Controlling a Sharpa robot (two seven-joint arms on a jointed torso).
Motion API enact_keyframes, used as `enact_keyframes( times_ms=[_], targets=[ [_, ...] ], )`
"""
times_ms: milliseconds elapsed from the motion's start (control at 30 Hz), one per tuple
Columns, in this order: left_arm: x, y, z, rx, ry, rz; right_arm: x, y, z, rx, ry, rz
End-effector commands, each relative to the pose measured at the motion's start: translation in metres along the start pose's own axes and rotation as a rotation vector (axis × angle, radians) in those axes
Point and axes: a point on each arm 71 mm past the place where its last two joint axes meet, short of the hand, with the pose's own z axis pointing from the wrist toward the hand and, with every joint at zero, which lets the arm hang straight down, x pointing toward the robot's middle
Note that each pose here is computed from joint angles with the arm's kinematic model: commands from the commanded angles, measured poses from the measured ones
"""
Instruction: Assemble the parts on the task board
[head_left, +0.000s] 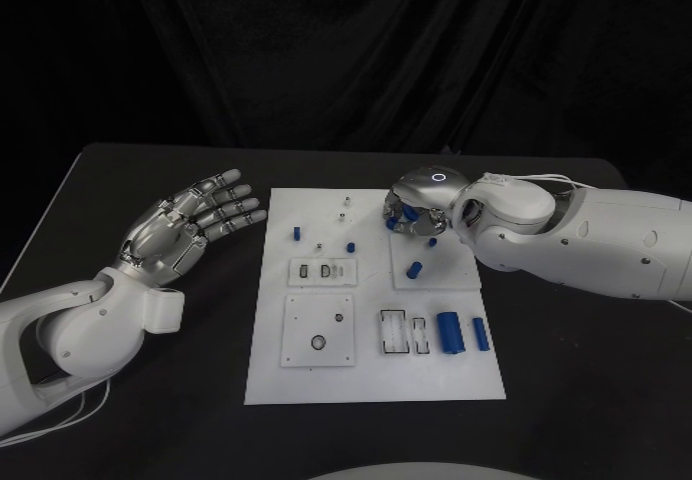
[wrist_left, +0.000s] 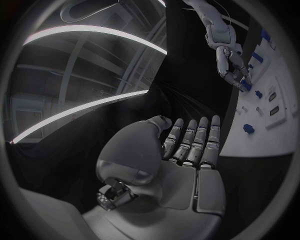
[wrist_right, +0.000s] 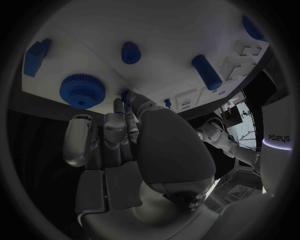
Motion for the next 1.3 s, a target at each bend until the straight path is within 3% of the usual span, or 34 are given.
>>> enact_keyframes(
  times_ms=[33, 300, 633, 1033, 1300],
  targets=[
    [0.0008, -0.0126, 0.0001, 0.169, 0.011, -0.015, -0.002, 0.002, -0.001, -0.032, -0.068, 0.03],
    [-0.0004, -0.0132, -0.0009, 0.168, 0.008, -0.012, -0.019, 0.003, 0.005, -0.032, -0.143, 0.065],
    [-0.0008, -0.013, -0.001, 0.164, 0.001, -0.014, -0.04, 0.021, 0.038, -0.079, -0.172, 0.052],
    [0.0006, -0.0119, 0.0001, 0.161, 0.003, -0.017, -0.037, 0.029, 0.068, -0.079, -0.137, 0.035],
    [0.0012, -0.0115, 0.0005, 0.159, 0.005, -0.019, -0.033, 0.026, 0.073, -0.055, -0.119, 0.031]
  ],
)
